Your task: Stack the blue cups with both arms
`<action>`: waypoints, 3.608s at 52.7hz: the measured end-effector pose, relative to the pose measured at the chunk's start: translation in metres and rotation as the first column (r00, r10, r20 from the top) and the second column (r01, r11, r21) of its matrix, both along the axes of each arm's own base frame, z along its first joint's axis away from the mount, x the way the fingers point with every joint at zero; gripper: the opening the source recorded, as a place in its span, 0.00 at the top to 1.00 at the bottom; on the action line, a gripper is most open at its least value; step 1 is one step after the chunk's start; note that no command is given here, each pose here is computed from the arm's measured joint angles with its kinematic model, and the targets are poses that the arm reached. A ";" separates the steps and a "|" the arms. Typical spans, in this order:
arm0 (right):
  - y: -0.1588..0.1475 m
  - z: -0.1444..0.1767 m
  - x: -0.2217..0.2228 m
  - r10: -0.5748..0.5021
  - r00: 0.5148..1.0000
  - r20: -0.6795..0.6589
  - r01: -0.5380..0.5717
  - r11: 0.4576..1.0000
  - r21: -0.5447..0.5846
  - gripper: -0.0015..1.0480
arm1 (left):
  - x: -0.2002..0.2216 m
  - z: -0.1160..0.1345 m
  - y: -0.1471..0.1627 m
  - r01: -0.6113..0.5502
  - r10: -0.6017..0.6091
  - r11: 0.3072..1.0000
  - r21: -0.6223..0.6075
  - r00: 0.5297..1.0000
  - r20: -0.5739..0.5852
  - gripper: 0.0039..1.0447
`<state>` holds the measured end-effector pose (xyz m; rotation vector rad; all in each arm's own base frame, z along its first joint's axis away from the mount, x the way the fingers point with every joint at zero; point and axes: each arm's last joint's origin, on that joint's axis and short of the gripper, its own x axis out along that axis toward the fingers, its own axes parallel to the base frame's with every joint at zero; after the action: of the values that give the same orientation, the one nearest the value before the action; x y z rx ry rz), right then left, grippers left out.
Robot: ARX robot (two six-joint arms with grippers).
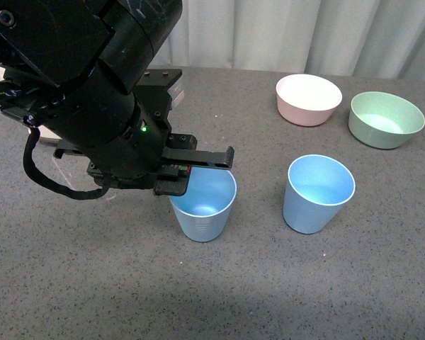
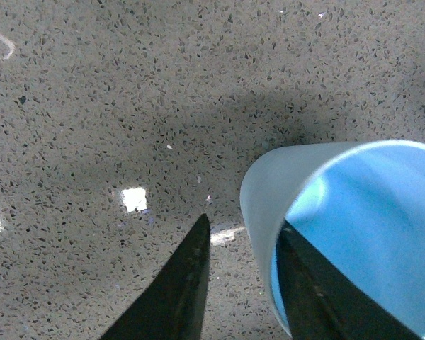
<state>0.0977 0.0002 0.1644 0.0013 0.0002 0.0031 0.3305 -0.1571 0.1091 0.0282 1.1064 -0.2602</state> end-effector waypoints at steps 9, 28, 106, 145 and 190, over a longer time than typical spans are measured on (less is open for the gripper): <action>0.000 0.000 0.000 0.000 1.000 0.000 0.000 1.000 0.000 0.09 | 0.000 0.010 0.003 -0.027 0.026 0.998 -0.057 1.000 -0.013 0.44; 0.000 0.000 0.000 0.000 1.000 0.000 0.000 1.000 0.000 0.09 | 0.000 0.055 0.021 -0.085 0.101 0.992 -0.096 0.980 0.173 0.07; 0.000 0.000 0.000 0.000 1.000 0.000 0.000 1.000 0.000 0.09 | -0.196 0.061 0.157 -0.191 0.228 0.968 -0.161 0.412 0.882 0.97; 0.000 0.000 0.000 0.000 1.000 0.000 0.000 1.000 0.000 0.09 | -0.220 0.064 0.157 -0.189 0.228 0.968 -0.163 0.402 0.887 0.97; -0.001 0.000 0.007 -0.097 0.986 -0.134 0.076 0.985 -0.156 0.09 | -0.234 0.061 0.157 -0.189 0.227 0.968 -0.162 0.407 0.885 0.43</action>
<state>0.1048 -0.0009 0.1648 -0.1494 0.1417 -0.0841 0.0968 -0.0002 0.1696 -0.0075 -0.0162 -0.0020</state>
